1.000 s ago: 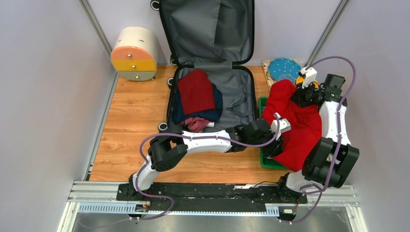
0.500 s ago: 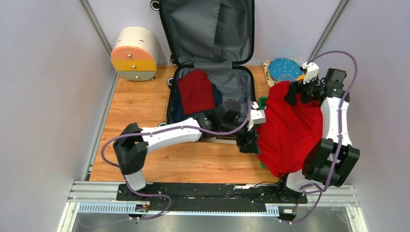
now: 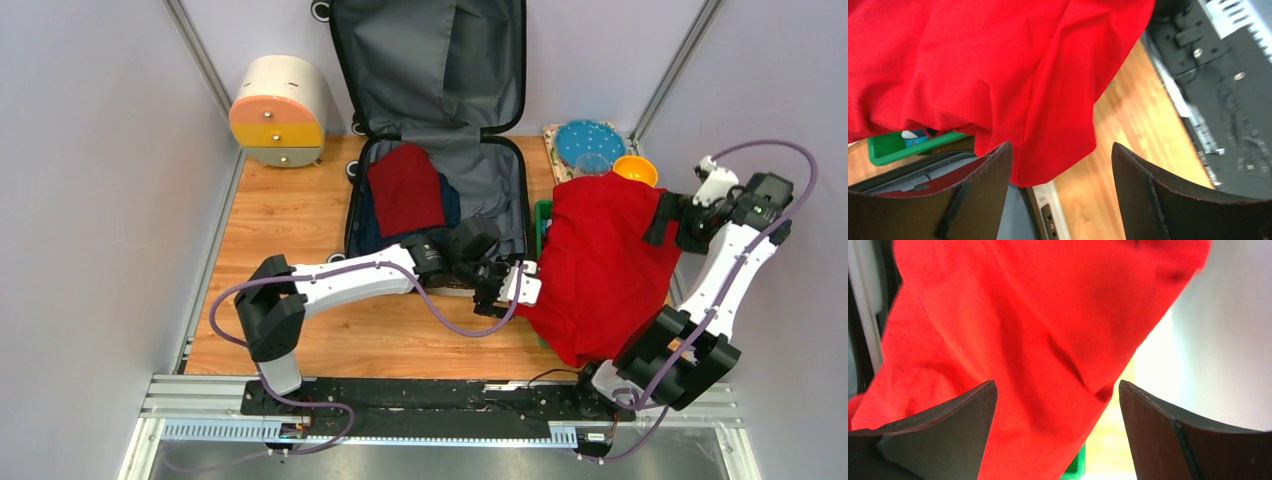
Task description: Open, take out, and arrange the luggage
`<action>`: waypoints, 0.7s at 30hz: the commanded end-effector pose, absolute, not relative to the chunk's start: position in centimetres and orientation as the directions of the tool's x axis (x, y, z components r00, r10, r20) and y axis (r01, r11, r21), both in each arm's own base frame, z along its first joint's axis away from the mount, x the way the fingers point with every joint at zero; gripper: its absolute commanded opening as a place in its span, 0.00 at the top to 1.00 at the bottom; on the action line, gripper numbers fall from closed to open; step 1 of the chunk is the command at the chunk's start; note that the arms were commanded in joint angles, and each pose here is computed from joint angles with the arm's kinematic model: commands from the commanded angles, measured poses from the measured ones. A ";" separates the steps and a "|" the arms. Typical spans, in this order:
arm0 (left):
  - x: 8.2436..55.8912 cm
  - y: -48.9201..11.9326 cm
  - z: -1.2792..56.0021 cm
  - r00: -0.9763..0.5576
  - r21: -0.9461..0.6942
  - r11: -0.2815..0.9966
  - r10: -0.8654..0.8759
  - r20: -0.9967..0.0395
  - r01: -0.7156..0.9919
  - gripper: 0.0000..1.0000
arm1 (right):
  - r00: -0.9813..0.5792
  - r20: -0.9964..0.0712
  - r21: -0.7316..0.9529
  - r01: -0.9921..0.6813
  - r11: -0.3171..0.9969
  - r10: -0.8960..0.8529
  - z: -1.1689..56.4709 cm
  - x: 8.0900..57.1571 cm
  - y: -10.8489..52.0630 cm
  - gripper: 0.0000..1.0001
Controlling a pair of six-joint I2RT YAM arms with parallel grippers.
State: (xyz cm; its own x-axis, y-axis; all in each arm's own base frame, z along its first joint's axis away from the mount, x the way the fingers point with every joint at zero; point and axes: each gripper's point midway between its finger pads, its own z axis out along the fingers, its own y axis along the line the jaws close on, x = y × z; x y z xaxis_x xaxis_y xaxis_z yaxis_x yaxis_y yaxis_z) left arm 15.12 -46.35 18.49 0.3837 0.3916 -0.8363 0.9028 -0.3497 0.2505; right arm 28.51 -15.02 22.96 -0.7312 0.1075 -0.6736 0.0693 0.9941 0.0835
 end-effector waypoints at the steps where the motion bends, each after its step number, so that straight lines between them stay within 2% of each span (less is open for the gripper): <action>1: 17.9 -48.7 18.3 0.572 0.454 -0.373 0.325 -0.753 0.809 0.19 | -0.814 -0.505 0.192 0.217 0.957 0.286 17.8 23.5 -14.4 0.05; 5: 19.3 -50.2 17.7 0.586 0.492 -0.332 0.318 -0.745 0.805 0.16 | -0.828 -0.446 0.253 0.247 0.936 0.339 15.0 23.0 -13.9 0.05; 9: 19.9 -51.2 15.7 0.581 0.486 -0.329 0.332 -0.743 0.810 0.16 | -0.809 -0.452 0.315 0.250 0.916 0.376 13.5 24.6 -13.7 0.05; 11: 19.6 -51.7 15.3 0.559 0.462 -0.328 0.337 -0.757 0.824 0.20 | -0.821 -0.416 0.356 0.249 0.901 0.391 12.4 25.1 -13.3 0.07; 13: 19.3 -52.2 15.3 0.539 0.439 -0.331 0.332 -0.774 0.835 0.33 | -0.828 -0.401 0.362 0.251 0.898 0.393 11.7 25.5 -13.3 0.09; 14: 18.8 -52.4 15.4 0.538 0.436 -0.337 0.326 -0.778 0.834 0.42 | -0.832 -0.393 0.367 0.250 0.896 0.393 11.3 25.7 -13.4 0.15; 15: 18.0 -52.7 15.3 0.538 0.431 -0.349 0.318 -0.781 0.832 0.57 | -0.827 -0.410 0.360 0.241 0.901 0.385 11.5 26.2 -13.7 0.19; 16: 17.3 -52.9 15.5 0.532 0.421 -0.360 0.307 -0.789 0.833 0.65 | -0.826 -0.417 0.360 0.233 0.903 0.379 11.5 26.6 -13.8 0.24; 17: 16.7 -53.0 15.8 0.535 0.422 -0.369 0.295 -0.792 0.828 0.75 | -0.826 -0.421 0.362 0.228 0.904 0.376 11.6 27.0 -14.0 0.36; 18: 15.6 -53.1 15.8 0.524 0.407 -0.379 0.288 -0.801 0.831 0.98 | -0.820 -0.439 0.356 0.215 0.909 0.366 12.2 27.7 -14.3 0.45; 19: 15.0 -53.1 15.9 0.514 0.398 -0.378 0.284 -0.810 0.836 1.00 | -0.819 -0.449 0.356 0.202 0.912 0.357 12.6 28.3 -14.3 0.56; 20: 14.5 -53.2 16.8 0.512 0.403 -0.376 0.256 -0.820 0.834 1.00 | -0.821 -0.451 0.365 0.187 0.912 0.349 12.6 28.8 -14.2 0.83; 21: 13.6 -53.1 16.6 0.499 0.384 -0.391 0.253 -0.829 0.836 1.00 | -0.822 -0.454 0.365 0.179 0.914 0.342 13.0 29.1 -14.2 0.99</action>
State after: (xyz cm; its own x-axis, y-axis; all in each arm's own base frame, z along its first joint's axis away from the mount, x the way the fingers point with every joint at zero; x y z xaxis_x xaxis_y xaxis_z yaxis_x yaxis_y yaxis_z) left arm 17.15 -51.65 13.21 0.5030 0.3765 -0.7780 0.8529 -0.3618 0.3763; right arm 25.05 -12.91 10.40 -0.8640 0.3874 -0.3217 0.2583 0.8894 0.3772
